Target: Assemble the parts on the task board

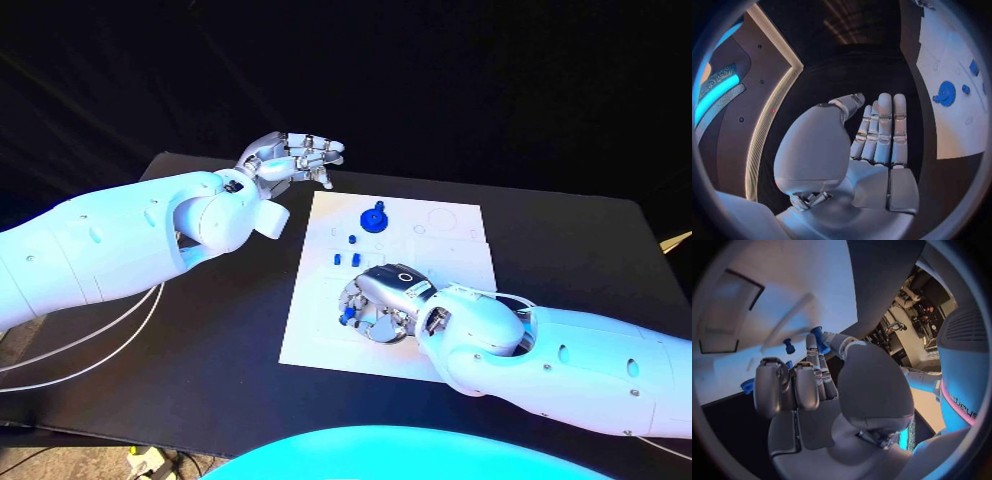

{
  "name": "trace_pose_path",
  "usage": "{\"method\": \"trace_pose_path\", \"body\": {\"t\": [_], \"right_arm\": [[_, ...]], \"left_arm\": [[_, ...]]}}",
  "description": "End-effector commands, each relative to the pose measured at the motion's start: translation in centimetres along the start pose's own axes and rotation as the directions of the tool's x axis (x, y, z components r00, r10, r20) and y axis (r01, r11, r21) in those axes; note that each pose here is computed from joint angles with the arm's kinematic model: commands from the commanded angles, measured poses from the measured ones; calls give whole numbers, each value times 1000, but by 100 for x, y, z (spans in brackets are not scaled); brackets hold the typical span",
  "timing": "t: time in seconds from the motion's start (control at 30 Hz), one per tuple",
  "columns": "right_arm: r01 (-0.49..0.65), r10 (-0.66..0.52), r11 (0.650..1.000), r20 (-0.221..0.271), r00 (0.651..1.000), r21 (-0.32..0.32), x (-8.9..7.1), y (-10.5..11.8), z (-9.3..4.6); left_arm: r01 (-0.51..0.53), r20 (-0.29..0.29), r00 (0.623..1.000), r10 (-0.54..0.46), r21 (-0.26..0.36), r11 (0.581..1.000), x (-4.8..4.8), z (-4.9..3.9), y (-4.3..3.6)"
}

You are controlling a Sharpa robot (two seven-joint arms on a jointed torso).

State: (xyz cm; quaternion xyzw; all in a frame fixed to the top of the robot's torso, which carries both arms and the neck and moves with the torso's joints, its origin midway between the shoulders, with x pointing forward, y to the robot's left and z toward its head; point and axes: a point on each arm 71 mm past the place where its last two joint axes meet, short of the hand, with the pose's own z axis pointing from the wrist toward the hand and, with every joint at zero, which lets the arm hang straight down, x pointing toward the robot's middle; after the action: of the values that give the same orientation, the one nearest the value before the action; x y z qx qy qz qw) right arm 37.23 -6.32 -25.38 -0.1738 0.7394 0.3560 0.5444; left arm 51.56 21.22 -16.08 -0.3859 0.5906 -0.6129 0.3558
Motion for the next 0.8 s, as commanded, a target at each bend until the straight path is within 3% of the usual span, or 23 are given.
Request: {"method": "trace_pose_path", "body": {"t": [0.03, 0.43, 0.7, 0.8], "right_arm": [[21, -20, 1000, -20, 1000, 10, 27, -9, -6], [3, -3, 1000, 21, 1000, 10, -11, -12, -75], [-51, 53, 999, 106, 993, -15, -122, 9, -221], [-125, 126, 992, 148, 981, -18, -219, -42, -299]], "left_arm": [[8, -16, 1000, -8, 6, 1000, 22, 2, -11], [8, -17, 1000, -8, 5, 1000, 19, 0, -11], [8, -16, 1000, -8, 5, 1000, 15, -1, -11], [8, -16, 1000, -8, 5, 1000, 12, -1, -10]]}}
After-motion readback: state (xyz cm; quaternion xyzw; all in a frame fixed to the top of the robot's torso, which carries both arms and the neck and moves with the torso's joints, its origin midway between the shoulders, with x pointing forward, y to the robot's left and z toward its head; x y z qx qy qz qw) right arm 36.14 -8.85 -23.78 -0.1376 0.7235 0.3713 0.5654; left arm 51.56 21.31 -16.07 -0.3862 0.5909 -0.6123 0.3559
